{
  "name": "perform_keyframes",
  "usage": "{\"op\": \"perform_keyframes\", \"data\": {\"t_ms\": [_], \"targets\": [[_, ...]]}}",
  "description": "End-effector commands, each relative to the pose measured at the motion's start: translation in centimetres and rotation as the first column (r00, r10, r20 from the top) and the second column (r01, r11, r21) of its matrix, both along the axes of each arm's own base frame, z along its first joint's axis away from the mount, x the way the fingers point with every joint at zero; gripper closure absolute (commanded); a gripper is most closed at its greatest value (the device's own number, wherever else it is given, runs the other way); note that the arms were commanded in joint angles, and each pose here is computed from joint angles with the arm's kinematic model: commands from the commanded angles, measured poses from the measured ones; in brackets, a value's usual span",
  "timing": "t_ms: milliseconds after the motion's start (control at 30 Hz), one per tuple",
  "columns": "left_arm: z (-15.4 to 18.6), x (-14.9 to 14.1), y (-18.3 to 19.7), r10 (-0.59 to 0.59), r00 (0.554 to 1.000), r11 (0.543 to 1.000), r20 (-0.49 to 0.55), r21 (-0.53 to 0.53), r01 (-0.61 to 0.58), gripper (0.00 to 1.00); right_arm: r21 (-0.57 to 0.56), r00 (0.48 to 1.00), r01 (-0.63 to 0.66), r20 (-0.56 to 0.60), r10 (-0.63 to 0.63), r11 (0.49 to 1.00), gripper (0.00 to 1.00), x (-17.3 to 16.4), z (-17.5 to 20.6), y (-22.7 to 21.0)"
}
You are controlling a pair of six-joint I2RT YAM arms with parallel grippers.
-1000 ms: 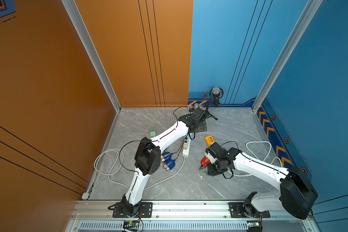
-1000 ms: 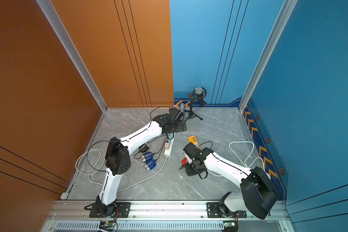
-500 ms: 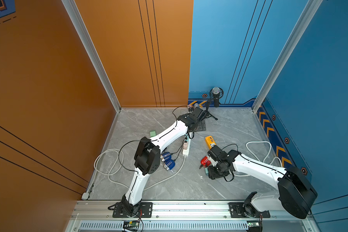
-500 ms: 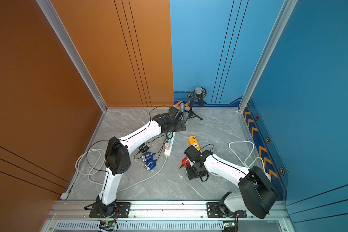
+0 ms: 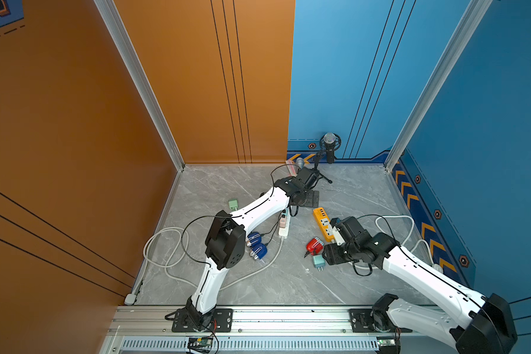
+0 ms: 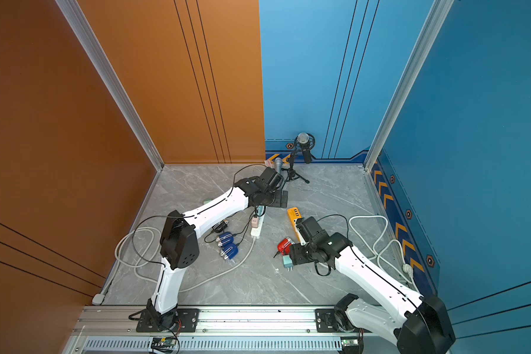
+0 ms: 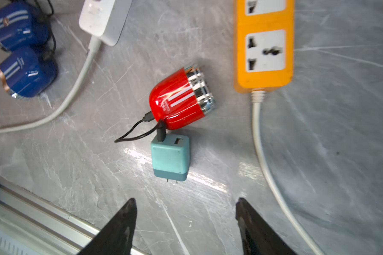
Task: Unplug the electric shaver
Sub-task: Place the plug at the center of the board, then pick up the electric shaver from the center of the board.
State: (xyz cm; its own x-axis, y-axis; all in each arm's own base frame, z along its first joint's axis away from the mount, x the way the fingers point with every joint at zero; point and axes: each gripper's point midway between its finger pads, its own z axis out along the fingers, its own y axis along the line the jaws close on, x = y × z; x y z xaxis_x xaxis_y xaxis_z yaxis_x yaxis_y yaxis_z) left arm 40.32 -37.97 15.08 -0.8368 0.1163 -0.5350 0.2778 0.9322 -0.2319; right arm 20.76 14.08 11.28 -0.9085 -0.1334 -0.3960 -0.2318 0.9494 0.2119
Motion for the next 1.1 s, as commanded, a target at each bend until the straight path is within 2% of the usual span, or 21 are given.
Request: {"op": "perform_keyframes", "data": {"t_ms": [0, 267, 433, 833, 1067], "targets": [[-0.3, -4.9, -2.1, -0.222, 0.973, 0.975, -0.066, -0.013, 0.222, 0.01, -0.029, 0.992, 0.126, -0.01, -0.126, 0.992, 0.26, 0.7, 0.6, -3.2], [-3.5, -10.9, -4.2, -0.4, 0.904, 0.914, -0.153, 0.007, 0.406, 0.01, -0.032, 0.946, 0.321, -0.03, -0.322, 0.947, 0.27, 2.6, 1.3, -8.3], [-5.9, -13.3, -3.9, -0.436, 0.878, 0.89, -0.199, 0.053, 0.454, 0.02, -0.022, 0.934, 0.356, -0.018, -0.356, 0.934, 0.27, 3.3, 1.8, -9.5], [-9.7, -13.6, -4.3, -0.447, 0.865, 0.863, -0.229, 0.143, 0.484, 0.07, 0.0, 0.926, 0.378, 0.003, -0.378, 0.926, 0.27, 2.8, 1.6, -9.9], [-11.6, -12.7, -4.4, -0.433, 0.872, 0.854, -0.228, 0.205, 0.478, 0.08, 0.004, 0.922, 0.388, 0.0, -0.388, 0.922, 0.27, 2.9, 1.6, -9.9]]}}
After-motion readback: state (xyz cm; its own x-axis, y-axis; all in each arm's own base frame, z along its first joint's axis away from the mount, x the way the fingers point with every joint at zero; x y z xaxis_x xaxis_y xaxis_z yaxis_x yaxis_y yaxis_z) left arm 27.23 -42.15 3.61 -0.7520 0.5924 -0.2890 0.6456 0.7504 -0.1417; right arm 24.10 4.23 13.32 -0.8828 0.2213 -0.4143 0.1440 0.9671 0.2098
